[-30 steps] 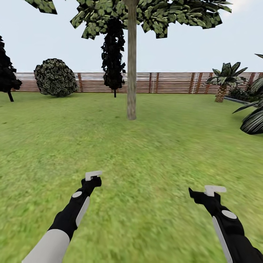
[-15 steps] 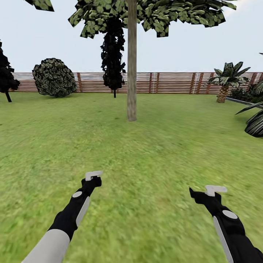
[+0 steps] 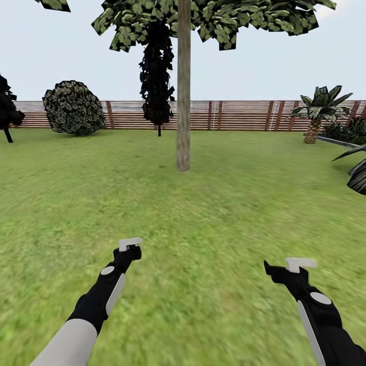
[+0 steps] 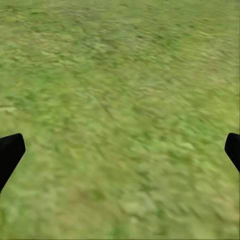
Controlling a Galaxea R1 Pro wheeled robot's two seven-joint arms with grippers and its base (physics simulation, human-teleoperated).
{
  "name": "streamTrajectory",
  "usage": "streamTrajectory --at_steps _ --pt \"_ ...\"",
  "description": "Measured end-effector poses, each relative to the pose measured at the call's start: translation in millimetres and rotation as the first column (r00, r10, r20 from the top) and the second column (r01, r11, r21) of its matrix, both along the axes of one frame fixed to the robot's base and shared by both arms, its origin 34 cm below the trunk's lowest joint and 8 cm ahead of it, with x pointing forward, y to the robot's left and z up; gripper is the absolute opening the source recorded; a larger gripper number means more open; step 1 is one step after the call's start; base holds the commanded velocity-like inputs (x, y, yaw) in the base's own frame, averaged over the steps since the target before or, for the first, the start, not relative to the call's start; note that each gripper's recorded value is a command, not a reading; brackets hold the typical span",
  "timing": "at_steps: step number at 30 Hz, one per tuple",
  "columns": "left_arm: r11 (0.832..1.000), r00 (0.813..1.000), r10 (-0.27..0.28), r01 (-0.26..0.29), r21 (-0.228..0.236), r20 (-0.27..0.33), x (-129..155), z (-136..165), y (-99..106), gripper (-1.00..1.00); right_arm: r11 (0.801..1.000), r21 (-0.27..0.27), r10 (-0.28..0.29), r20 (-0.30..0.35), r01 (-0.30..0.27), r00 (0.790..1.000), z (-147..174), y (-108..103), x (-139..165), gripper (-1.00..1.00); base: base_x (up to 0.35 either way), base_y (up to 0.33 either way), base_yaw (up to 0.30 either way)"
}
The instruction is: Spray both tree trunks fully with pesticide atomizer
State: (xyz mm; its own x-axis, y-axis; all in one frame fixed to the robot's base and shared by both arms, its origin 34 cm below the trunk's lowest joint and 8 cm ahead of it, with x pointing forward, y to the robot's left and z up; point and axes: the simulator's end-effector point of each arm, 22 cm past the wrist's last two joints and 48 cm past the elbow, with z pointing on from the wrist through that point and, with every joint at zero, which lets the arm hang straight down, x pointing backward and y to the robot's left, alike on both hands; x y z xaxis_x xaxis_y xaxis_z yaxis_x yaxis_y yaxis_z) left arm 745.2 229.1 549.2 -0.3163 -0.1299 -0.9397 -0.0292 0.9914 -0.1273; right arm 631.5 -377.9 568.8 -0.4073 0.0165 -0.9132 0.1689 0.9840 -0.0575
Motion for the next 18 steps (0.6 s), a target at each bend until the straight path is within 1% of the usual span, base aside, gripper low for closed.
streamTrajectory --at_steps 18 --pt "1.0 1.0 0.001 -0.001 -0.001 -0.001 -0.1 -0.3 0.4 -1.0 1.0 0.001 -0.001 -0.001 0.001 1.0 -0.7 0.3 -0.1 1.0 0.327 0.0 0.0"
